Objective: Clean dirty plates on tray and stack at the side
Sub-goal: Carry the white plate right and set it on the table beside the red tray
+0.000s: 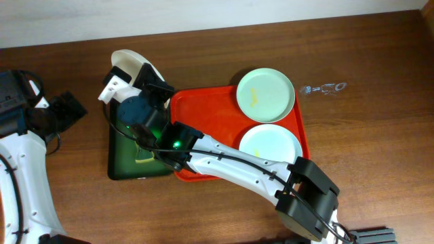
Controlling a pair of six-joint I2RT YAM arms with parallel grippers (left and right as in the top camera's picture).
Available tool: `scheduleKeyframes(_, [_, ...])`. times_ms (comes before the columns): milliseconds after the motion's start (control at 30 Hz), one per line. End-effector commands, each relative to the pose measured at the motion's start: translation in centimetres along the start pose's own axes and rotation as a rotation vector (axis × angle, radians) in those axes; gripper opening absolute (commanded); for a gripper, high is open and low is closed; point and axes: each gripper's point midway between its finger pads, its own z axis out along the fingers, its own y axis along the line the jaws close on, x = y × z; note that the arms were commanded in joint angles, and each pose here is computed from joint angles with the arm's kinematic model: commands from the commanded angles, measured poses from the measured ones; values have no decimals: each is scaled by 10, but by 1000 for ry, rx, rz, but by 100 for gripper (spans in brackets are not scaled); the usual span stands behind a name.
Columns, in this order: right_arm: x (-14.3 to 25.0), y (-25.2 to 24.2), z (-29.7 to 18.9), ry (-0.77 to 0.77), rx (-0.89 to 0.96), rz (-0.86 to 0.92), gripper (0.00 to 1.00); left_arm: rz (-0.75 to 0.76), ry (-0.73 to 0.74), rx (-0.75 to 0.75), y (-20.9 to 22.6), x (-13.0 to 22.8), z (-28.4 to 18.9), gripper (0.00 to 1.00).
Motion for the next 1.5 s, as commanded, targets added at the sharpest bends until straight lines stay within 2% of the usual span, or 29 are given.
scheduleKeyframes(0, [-13,-21,-7,-16,37,47,4,-14,-6,7,0,-2,-2,99])
scheduleKeyframes(433, [-12,-21,-7,-13,39,72,4,-14,-6,7,0,-2,-2,99])
scheduleKeyframes(633, [11,-5,-7,70,-3,362,4,-14,-6,7,0,-2,-2,99])
scheduleKeyframes(767, [44,38,0,199,-234,580,4,-14,-6,7,0,-2,-2,99])
scheduleKeyframes(867, [80,49,13,353,-370,774,4,-14,-6,7,0,-2,-2,99])
scheduleKeyframes(967, [89,38,20,418,-597,937,4,-14,-6,7,0,-2,-2,99])
scheduleKeyframes(1100, [103,-14,24,429,-913,1131,4,-14,-6,7,0,-2,-2,99])
scheduleKeyframes(1133, [114,-24,21,474,-964,1199,9,-14,-6,7,0,-2,-2,99])
scheduleKeyframes(1200, [147,-28,20,608,-926,1228,43,-14,-6,7,0,-2,-2,99])
scheduleKeyframes(1267, [163,-19,16,674,-872,1172,58,-14,-6,7,0,-2,-2,99])
scheduleKeyframes(1333, [166,-1,15,699,-831,1112,66,-14,-6,7,0,-2,-2,99])
scheduleKeyframes(1467, [171,47,11,756,-797,1006,67,-14,-6,7,0,-2,-2,99])
